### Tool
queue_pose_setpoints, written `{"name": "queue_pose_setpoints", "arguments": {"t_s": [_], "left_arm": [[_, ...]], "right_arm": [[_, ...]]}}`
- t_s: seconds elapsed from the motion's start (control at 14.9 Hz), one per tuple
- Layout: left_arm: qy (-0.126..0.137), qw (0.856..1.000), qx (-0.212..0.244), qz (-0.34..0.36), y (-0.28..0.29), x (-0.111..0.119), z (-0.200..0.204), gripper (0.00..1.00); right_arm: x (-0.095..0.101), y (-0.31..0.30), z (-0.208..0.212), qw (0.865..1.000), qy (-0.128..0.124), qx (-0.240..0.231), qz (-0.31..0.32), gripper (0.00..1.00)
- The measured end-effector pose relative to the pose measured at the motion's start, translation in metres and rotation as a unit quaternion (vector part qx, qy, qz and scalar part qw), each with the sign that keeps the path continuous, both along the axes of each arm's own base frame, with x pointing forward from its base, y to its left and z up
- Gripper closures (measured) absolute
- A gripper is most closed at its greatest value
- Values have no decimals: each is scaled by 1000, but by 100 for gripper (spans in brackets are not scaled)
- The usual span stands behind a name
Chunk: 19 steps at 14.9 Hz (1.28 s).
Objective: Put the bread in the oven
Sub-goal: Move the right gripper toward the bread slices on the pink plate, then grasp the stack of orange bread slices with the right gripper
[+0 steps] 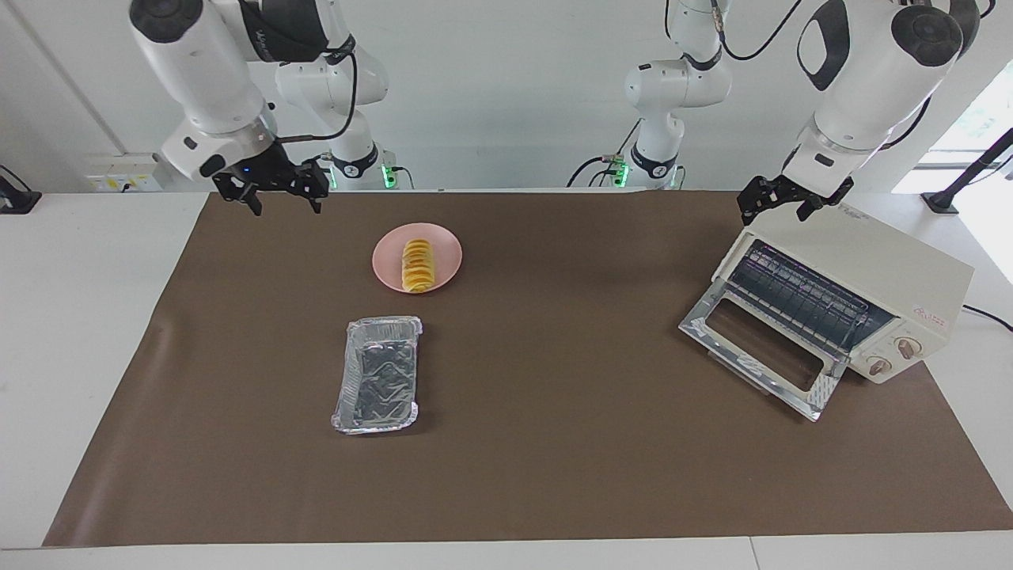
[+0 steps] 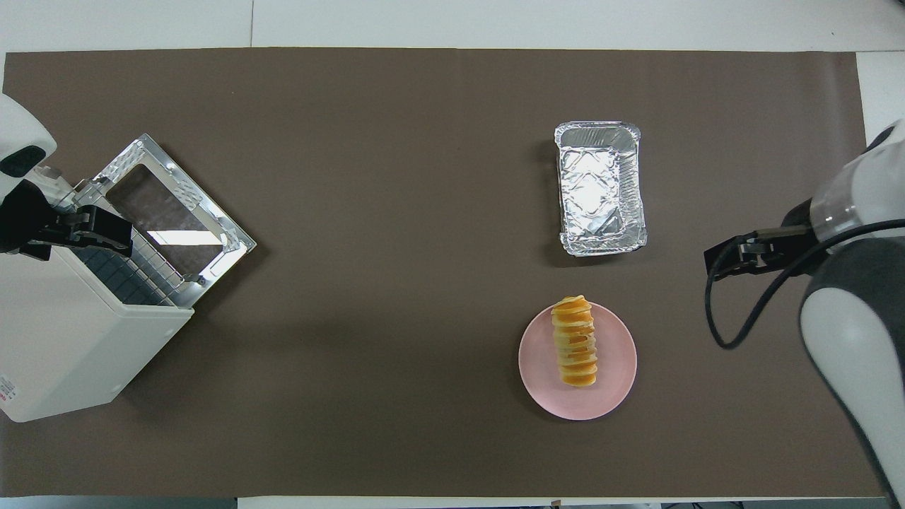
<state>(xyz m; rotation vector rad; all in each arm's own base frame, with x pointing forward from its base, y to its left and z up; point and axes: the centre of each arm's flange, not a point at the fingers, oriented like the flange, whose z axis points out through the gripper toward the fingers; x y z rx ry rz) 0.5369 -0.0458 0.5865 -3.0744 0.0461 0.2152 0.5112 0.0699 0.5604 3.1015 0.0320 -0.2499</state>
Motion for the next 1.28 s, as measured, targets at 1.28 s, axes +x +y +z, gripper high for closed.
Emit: {"name": "queue_pose_setpoints", "arguments": {"t_s": [1.28], "left_arm": [[0,1000,0,0,0,0,0,0]], "right_arm": [[-85,129,-242,998,-41,30,-29,0]]}}
